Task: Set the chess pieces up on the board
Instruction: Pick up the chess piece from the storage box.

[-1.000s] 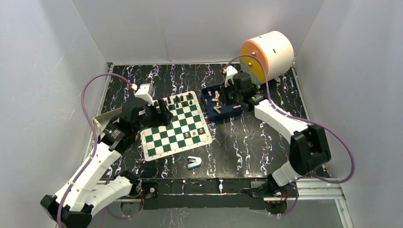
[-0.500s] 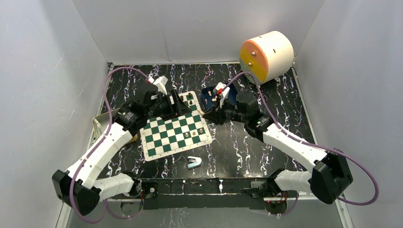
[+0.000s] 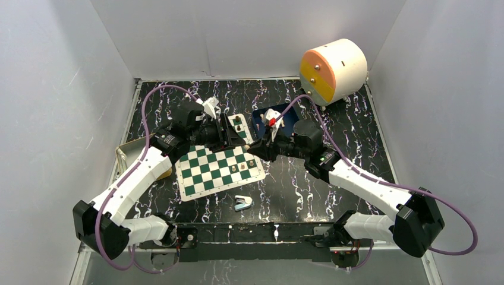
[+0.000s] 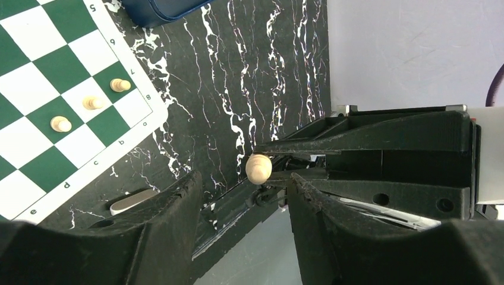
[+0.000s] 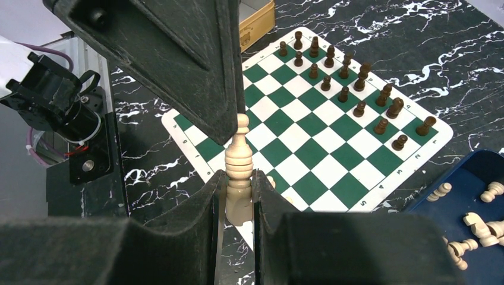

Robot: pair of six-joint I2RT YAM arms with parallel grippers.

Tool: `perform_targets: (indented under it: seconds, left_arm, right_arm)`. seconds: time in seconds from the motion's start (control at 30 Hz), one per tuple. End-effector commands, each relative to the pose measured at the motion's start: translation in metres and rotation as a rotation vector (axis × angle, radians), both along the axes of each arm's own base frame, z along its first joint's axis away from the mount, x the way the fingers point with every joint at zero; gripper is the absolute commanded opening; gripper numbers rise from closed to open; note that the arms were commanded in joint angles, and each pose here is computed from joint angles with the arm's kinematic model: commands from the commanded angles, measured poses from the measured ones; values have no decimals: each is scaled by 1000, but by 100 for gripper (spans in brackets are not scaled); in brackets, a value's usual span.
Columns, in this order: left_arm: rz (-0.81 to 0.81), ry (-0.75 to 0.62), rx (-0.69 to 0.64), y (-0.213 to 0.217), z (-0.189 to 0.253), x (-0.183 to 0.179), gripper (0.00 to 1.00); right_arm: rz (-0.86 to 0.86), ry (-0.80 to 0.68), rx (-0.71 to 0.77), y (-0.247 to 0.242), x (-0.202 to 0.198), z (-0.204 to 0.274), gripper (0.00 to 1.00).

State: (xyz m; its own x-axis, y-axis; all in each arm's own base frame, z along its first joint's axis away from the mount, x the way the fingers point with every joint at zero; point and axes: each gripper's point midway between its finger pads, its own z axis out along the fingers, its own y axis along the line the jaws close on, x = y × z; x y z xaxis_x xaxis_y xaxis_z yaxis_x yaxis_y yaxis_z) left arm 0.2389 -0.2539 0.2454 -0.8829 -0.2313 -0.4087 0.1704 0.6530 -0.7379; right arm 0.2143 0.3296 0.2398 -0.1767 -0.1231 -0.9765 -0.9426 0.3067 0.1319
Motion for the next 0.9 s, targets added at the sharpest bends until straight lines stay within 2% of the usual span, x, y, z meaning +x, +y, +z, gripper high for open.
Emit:
perform_targets:
  seconds: [0.0, 0.17, 0.4, 0.53, 0.77, 0.87]
  left_arm:
    - [-57, -19, -30, -7, 10, -5, 52]
    - [-76, -10, -47, -10, 6, -8, 50]
    - [-83, -12, -48, -10, 4, -8, 41]
    - [-96, -2, -46, -12, 0, -9, 30]
    - [-116, -26, -34, -14, 1, -5, 6]
    - [-114, -40, 3, -11, -2, -1, 5]
  right_arm:
    - [14, -66, 56, 8, 1, 20, 22]
    - [20, -69, 56, 9, -1, 21, 22]
    - [25, -75, 57, 11, -2, 23, 21]
    - [20, -77, 56, 10, -1, 22, 21]
    - [-13, -70, 44, 7, 2, 18, 21]
    - [-50, -49, 39, 2, 4, 14, 21]
